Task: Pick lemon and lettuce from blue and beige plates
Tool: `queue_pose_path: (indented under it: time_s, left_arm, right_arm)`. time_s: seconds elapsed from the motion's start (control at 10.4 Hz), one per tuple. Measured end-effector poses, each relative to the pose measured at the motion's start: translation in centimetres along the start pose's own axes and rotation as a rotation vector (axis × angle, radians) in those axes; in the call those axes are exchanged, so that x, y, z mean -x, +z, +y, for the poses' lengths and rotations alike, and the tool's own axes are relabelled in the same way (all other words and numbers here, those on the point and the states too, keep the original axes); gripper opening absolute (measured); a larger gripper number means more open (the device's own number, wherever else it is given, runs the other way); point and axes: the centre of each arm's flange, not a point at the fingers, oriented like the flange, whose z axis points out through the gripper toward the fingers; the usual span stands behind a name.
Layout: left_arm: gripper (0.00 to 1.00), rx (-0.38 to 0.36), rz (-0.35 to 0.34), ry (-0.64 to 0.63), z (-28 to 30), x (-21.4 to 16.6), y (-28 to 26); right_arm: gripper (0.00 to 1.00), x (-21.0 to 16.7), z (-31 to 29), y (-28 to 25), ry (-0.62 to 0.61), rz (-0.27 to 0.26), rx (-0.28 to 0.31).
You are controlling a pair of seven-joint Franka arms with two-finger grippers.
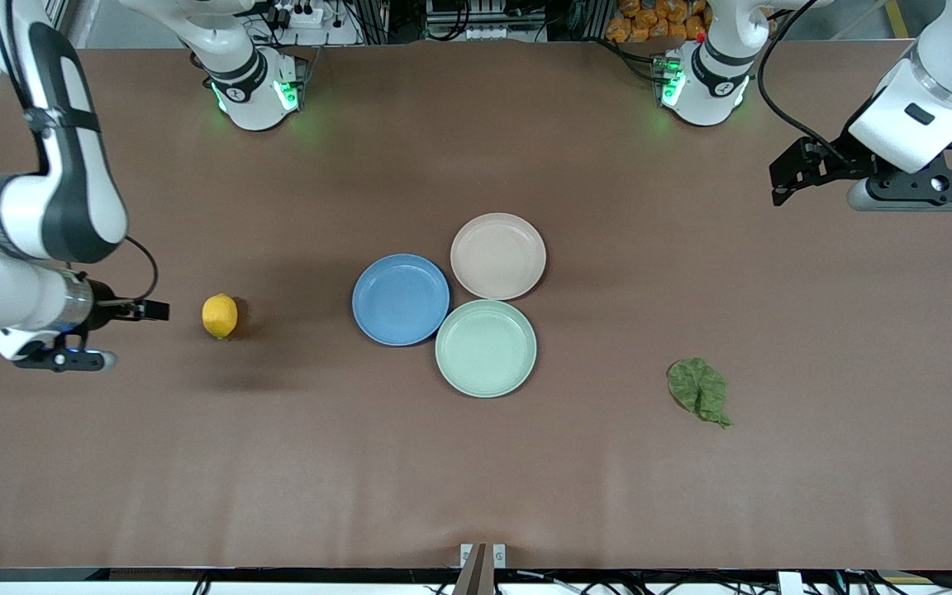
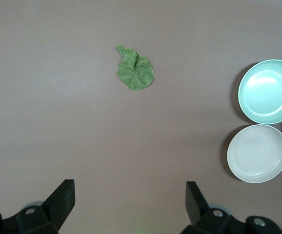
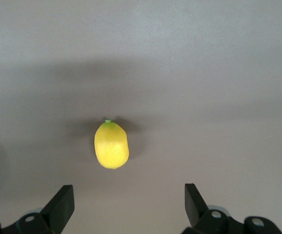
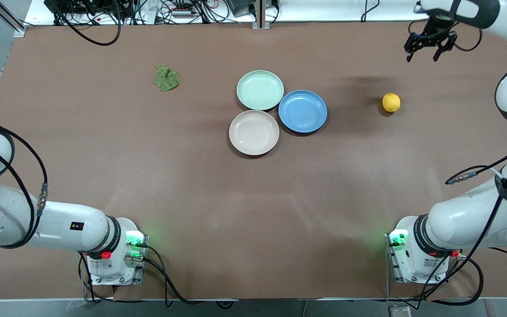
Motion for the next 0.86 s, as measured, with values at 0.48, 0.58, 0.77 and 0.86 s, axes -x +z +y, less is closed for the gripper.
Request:
queue_pose_path:
  time_s: [0.48,0.58,0.77,0.86]
  left_arm:
    - [1.00,0.000,0.000,0.004,0.2,0.0,0.0]
    - [1.00,0.000,0.000,0.004,0.2,0.0,0.0]
    - [1.00,0.000,0.000,0.004,0.2,0.1,0.0]
    - [1.00,0.000,0.000,0.004,0.2,0.1,0.0]
  right_arm:
    - [1.00,1.7,0.0,-7.1,0.000,0.005,-0.001]
    - [1.00,2.4,0.1,-8.4,0.001,0.016,-0.002]
    - [1.00,3.8,0.1,-10.3,0.000,0.023,-0.004]
    - [1.00,4.1,0.1,-11.1,-0.001,0.022,-0.004]
